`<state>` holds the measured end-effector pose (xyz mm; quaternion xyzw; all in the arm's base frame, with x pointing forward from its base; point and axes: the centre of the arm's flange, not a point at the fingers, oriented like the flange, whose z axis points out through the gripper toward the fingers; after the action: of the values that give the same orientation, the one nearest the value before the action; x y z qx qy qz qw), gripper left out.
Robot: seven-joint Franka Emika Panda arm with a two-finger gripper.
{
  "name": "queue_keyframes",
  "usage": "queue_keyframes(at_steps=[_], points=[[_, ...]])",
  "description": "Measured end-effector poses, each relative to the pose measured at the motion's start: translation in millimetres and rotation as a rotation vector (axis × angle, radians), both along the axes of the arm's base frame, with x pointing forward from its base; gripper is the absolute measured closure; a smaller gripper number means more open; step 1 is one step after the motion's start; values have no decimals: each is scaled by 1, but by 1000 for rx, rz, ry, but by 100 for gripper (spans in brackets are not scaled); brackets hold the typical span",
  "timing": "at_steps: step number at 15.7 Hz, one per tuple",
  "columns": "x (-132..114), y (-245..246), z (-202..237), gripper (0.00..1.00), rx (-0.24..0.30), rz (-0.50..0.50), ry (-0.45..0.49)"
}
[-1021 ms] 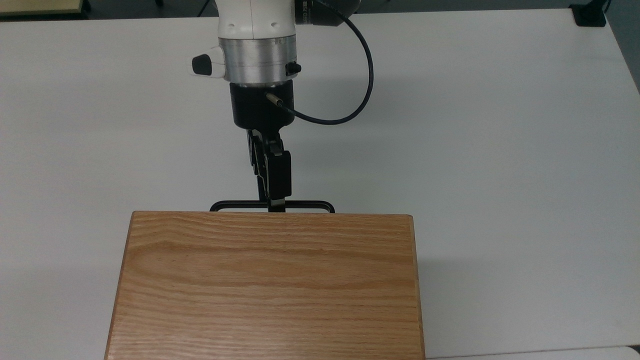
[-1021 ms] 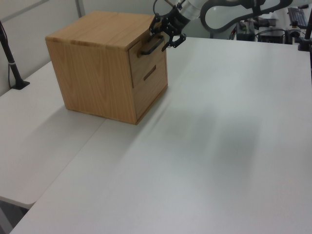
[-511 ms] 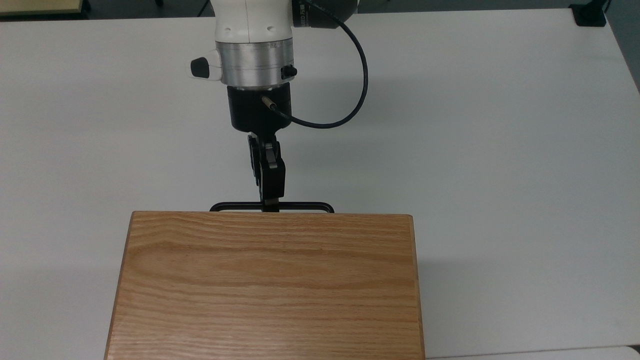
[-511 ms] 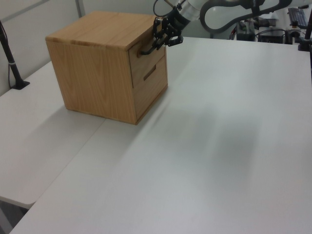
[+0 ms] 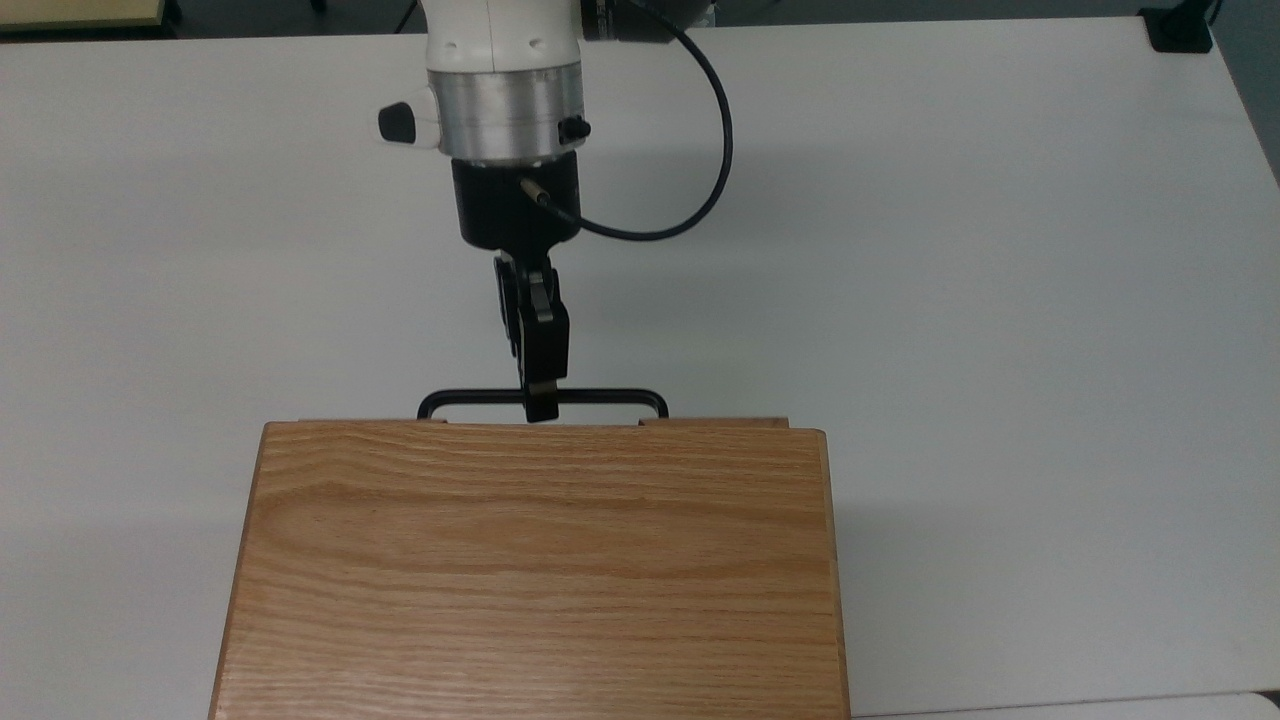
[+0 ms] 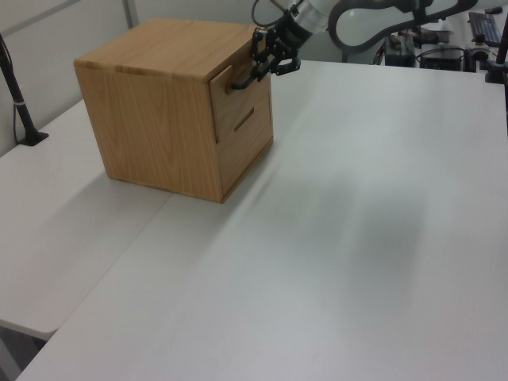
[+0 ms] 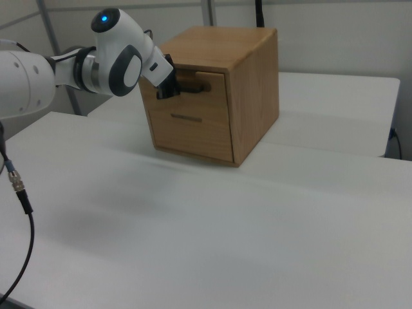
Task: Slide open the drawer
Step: 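Pull the handle outward, sliding the upper drawer out of the cabinet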
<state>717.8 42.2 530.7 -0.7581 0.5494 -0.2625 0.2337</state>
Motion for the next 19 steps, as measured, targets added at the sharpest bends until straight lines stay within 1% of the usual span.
queue_keyframes(at_steps=[2, 5, 7, 12, 15, 19], points=[[-18, -2, 5, 80, -18, 27, 50], [-50, -2, 15, 80, -45, 57, 159], [-66, -2, 20, 80, -65, 80, 224], [-99, -3, 31, 80, -113, 154, 394], [-120, -5, 36, 80, -132, 192, 490], [-138, -9, 37, 80, -149, 232, 573]])
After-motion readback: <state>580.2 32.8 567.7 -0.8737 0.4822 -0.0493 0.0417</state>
